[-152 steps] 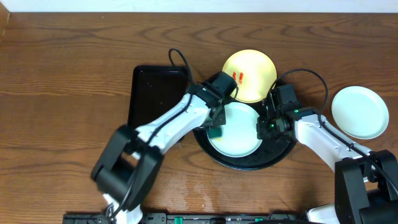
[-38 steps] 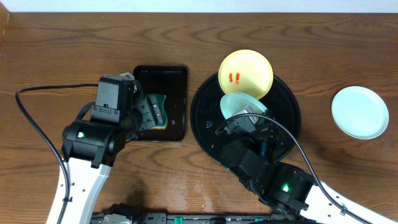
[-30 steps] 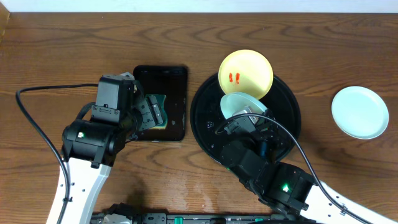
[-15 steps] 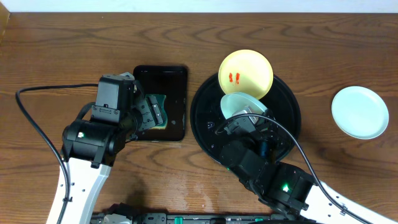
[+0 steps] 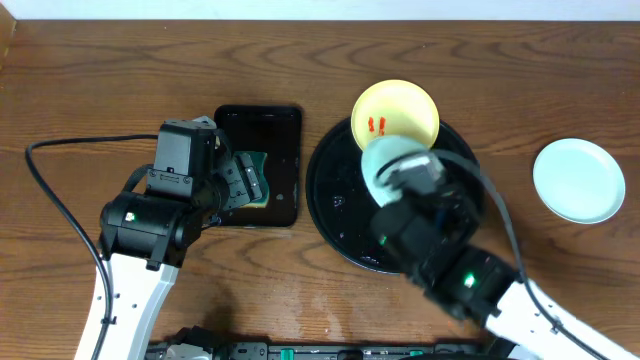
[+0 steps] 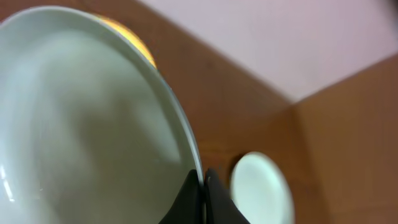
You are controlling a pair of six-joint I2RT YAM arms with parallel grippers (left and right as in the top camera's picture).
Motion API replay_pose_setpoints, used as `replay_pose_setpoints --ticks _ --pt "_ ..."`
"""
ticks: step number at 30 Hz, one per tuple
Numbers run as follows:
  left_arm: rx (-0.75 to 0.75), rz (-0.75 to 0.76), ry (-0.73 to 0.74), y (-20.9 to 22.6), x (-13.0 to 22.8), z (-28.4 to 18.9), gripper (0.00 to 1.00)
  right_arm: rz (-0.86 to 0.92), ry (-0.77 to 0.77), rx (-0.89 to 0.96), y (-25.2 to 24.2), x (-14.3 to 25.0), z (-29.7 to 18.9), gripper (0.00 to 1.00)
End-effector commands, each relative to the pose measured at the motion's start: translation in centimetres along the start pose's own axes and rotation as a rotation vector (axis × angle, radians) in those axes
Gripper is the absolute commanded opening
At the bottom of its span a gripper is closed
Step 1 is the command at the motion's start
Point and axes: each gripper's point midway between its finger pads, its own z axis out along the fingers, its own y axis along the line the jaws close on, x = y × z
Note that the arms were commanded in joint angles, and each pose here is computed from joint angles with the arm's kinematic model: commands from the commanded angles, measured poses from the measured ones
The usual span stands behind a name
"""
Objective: Clean dirty plates on tray and stack at the side
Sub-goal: 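Lift the scrubbed pale green plate off the round tray with the right gripper, then stack the pale green plate onto the clean plate at right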
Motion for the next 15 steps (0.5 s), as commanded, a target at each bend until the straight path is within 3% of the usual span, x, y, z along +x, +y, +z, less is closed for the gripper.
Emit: replay_pose_setpoints --ticks 1,9,15 --pt "0.004 0.007 -0.015 -0.1 -0.5 -0.5 0.84 0.165 0.101 -0.185 1.9 1.7 1.7 0.01" --pt "0.004 0.007 -0.015 -0.1 -0.5 -0.5 0.84 0.561 0.132 -0.279 -2.7 1.4 3.7 0.01" --pt "0.004 0.007 -0.015 -0.1 -0.5 -0.5 0.84 0.936 0.270 -0.093 -10.3 7.0 7.5 0.01"
